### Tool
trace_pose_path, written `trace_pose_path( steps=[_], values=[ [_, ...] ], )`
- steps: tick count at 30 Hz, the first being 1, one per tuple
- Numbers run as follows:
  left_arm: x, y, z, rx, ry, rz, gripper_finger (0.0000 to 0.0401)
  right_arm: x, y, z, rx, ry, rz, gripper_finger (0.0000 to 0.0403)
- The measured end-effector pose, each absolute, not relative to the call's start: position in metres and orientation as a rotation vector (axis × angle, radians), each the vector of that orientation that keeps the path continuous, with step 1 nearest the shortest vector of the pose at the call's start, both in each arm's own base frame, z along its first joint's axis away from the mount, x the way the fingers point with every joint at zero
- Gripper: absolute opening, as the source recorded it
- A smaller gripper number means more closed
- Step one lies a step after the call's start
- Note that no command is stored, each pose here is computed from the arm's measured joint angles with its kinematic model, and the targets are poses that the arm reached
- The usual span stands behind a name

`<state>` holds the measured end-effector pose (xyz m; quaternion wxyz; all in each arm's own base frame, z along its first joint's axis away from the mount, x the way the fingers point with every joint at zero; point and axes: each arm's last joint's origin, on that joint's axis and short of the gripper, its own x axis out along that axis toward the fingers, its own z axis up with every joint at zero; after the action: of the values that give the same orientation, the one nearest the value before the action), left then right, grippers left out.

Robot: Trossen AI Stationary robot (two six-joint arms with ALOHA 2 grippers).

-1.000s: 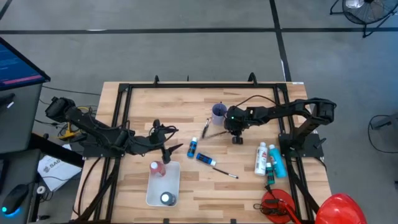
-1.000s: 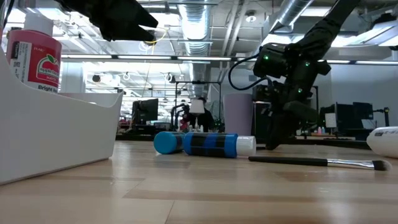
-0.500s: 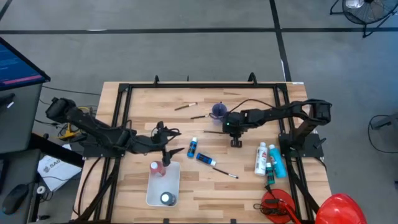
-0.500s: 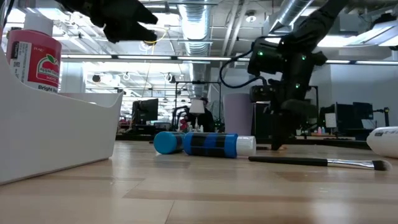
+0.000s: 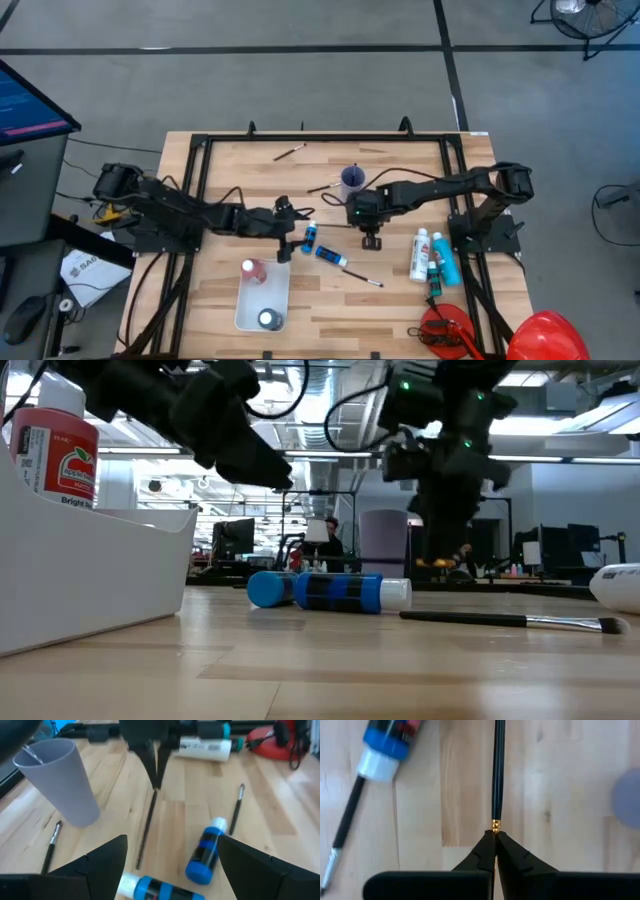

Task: Pick & Place Paint Supplies
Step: Put the gold paint brush into the violet cup

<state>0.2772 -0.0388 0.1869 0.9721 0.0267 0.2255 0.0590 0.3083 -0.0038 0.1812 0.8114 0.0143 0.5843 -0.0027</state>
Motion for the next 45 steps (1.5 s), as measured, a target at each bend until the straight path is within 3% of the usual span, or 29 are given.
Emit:
trace_pose_path(
  steps=[18,32,45],
  values=[
    [0.287,-0.045,0.200,0.111,0.423,0.054,0.0290,0.326,0.026,0.258,0.082,1.226,-0.038,0.0000],
    [0.286,-0.040,0.198,0.116,0.441,0.073,0.0225,0.349,0.043,0.244,0.035,1.378,-0.014,0.0000],
    [0.285,-0.040,0.194,0.121,0.488,0.067,0.0227,0.363,0.051,0.270,-0.008,1.344,-0.024,0.0000]
  ],
)
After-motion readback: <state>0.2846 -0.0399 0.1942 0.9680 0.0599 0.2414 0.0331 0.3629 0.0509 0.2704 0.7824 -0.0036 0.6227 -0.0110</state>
